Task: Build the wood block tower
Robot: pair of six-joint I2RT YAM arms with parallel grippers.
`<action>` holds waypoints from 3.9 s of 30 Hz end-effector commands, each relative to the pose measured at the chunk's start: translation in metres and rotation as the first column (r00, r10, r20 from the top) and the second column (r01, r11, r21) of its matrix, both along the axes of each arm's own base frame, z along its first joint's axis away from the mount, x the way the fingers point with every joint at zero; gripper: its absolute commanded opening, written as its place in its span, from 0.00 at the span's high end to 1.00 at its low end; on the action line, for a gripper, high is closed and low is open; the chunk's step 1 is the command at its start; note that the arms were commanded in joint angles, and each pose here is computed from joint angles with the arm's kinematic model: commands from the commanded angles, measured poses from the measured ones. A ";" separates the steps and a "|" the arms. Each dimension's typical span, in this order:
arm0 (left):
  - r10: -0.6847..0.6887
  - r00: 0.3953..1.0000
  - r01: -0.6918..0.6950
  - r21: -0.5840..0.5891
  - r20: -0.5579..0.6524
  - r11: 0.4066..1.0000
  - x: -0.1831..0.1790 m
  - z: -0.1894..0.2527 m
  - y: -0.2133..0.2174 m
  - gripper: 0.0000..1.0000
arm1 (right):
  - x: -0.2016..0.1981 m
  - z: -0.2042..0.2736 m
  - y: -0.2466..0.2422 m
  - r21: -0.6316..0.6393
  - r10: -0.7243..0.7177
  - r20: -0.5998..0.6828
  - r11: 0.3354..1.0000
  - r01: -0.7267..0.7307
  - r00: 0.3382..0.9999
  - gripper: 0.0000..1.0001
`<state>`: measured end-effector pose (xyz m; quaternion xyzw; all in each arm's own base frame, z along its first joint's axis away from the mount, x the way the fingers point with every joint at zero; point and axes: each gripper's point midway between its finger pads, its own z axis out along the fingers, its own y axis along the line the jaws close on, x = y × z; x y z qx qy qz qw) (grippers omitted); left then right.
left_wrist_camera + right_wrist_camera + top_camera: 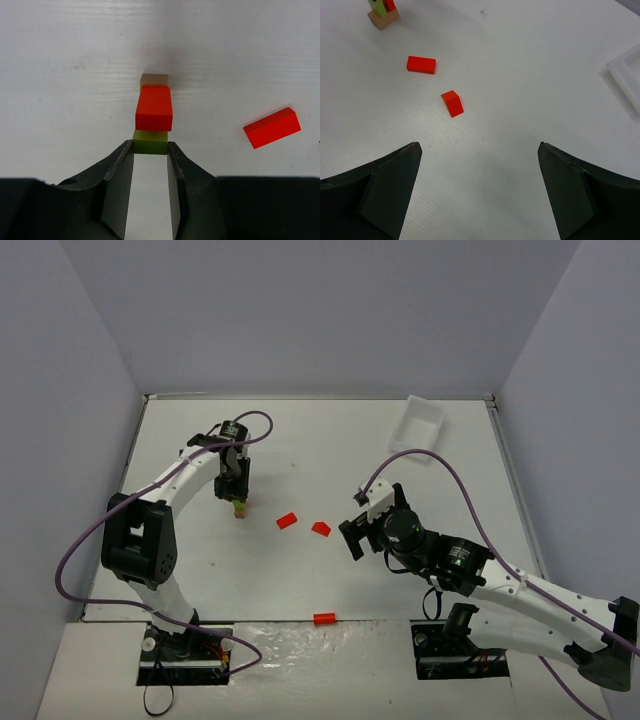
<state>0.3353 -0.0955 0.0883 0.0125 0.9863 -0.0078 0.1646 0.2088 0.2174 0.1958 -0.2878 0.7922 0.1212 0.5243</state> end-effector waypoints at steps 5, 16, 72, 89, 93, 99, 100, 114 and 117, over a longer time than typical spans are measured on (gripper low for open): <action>-0.003 0.996 0.004 -0.017 0.085 1.000 0.013 0.026 0.000 0.85 | 0.005 0.017 0.007 0.060 -0.007 0.024 0.998 0.006 1.000 0.00; -0.007 0.996 0.009 -0.023 0.087 1.000 0.012 0.028 -0.002 0.70 | 0.004 0.015 0.009 0.056 0.000 0.018 0.998 -0.001 1.000 0.00; 0.164 0.964 -0.103 -0.277 0.209 0.955 -0.118 0.107 0.008 0.60 | 0.103 -0.128 0.168 -0.092 0.666 -0.316 0.688 -0.720 0.676 0.14; 0.161 0.969 -0.108 -0.263 0.188 0.959 -0.122 0.103 0.010 0.60 | 0.077 -0.188 0.161 -0.176 0.606 -0.436 0.667 -0.724 0.665 0.25; 0.159 0.967 -0.105 -0.259 0.197 0.960 -0.119 0.106 0.010 0.60 | 0.056 -0.194 0.149 -0.204 0.570 -0.470 0.673 -0.711 0.674 0.36; 0.161 0.966 -0.106 -0.263 0.200 0.959 -0.122 0.106 0.010 0.60 | 0.042 -0.194 0.128 -0.209 0.502 -0.500 0.720 -0.661 0.705 0.48; 0.161 0.967 -0.105 -0.266 0.199 0.958 -0.122 0.106 0.010 0.60 | 0.040 -0.193 0.125 -0.213 0.492 -0.501 0.728 -0.652 0.712 0.49; 0.175 0.964 -0.116 -0.277 0.199 0.954 -0.128 0.104 0.011 0.60 | 0.047 -0.191 0.129 -0.197 0.482 -0.456 0.766 -0.612 0.749 0.38; 0.177 0.966 -0.120 -0.279 0.188 0.953 -0.131 0.100 0.010 0.60 | 0.060 -0.193 0.135 -0.212 0.503 -0.437 0.748 -0.629 0.745 0.33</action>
